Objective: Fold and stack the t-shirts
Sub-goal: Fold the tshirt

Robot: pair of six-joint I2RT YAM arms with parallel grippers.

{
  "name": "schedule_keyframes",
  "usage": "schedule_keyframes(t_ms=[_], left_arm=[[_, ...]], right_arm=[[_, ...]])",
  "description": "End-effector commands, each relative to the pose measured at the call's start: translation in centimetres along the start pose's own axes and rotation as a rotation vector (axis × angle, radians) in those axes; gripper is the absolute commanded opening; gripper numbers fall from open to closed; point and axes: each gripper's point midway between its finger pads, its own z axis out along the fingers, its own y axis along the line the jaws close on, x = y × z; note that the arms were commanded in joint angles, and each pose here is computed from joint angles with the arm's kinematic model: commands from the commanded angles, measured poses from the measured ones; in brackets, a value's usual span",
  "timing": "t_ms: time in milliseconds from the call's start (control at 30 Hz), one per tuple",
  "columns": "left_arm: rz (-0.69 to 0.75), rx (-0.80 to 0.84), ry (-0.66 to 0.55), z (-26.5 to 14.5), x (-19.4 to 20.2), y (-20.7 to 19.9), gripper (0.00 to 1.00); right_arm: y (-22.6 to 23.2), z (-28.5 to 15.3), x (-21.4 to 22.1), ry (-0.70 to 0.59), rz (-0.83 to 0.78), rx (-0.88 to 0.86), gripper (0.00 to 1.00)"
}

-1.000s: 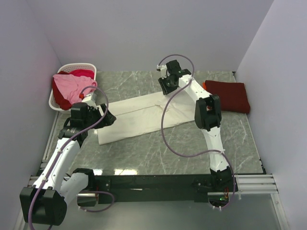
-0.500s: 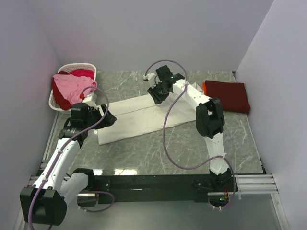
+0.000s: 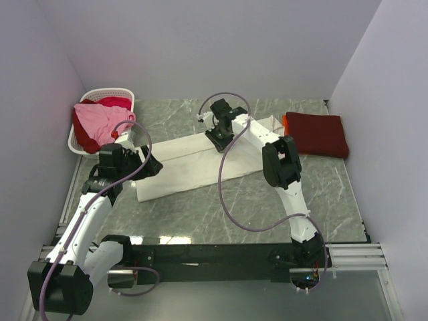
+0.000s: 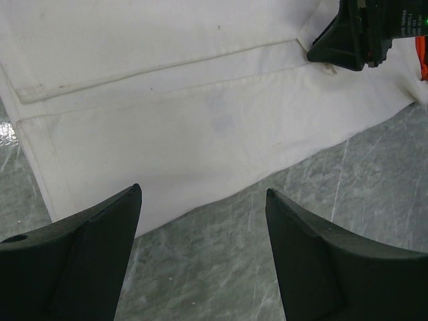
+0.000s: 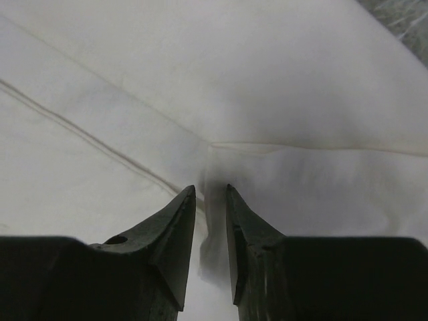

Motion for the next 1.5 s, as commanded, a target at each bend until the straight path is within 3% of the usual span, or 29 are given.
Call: schedule_keyframes(t_ms=[0, 167, 333, 433, 633, 800, 833, 967, 1067, 1333, 1467], left_arm=[[0.034, 0.044, -0.035, -0.3, -0.8, -0.9, 0.8], [-0.045, 0.047, -0.06, -0.5, -1.1, -1.3, 0.8], [-0.307, 0.044, -0.038, 1.0, 1.4, -0.7, 0.79], [-0.464, 0.059, -0.01, 2.5, 3.6, -0.3, 0.75], [-0.664, -0.167, 0.001, 4.5, 7.0, 3.8, 0.72], [-0.791, -0.366, -0.043, 4.9, 8.4, 7.0, 0.7], [-0.81, -0.397, -0.041, 4.9, 8.8, 7.4, 0.66], [-0.87, -0.543, 0.029, 4.4, 11.2, 8.8, 0.6], [-0.873, -0.557, 0.044, 3.6, 11.8, 8.5, 0.6], [-0.921, -0.607, -0.08, -0.5, 10.1, 8.7, 0.62], [-0.952, -0.586, -0.038, -0.6, 11.4, 8.3, 0.61]], right_arm=[[0.3, -3.0, -2.3, -0.07, 0.0, -0.025, 0.33], [-0.2, -12.5, -3.6, -0.255, -0.014, -0.035, 0.47], [-4.3, -18.5, 3.4, -0.33, 0.136, -0.069, 0.5], [-7.8, -18.4, 9.5, -0.31, 0.27, -0.04, 0.51], [-12.7, -17.2, 17.4, -0.294, 0.501, -0.06, 0.5], [-13.5, -16.9, 18.3, -0.306, 0.557, -0.101, 0.5], [-13.5, -16.8, 18.3, -0.308, 0.558, -0.104, 0.51], [-13.7, -16.8, 18.3, -0.305, 0.559, -0.092, 0.5], [-14.1, -16.6, 18.8, -0.281, 0.554, -0.067, 0.5], [-14.3, -15.8, 19.7, -0.254, 0.559, -0.049, 0.5], [-14.3, -15.9, 19.7, -0.253, 0.553, -0.052, 0.5]])
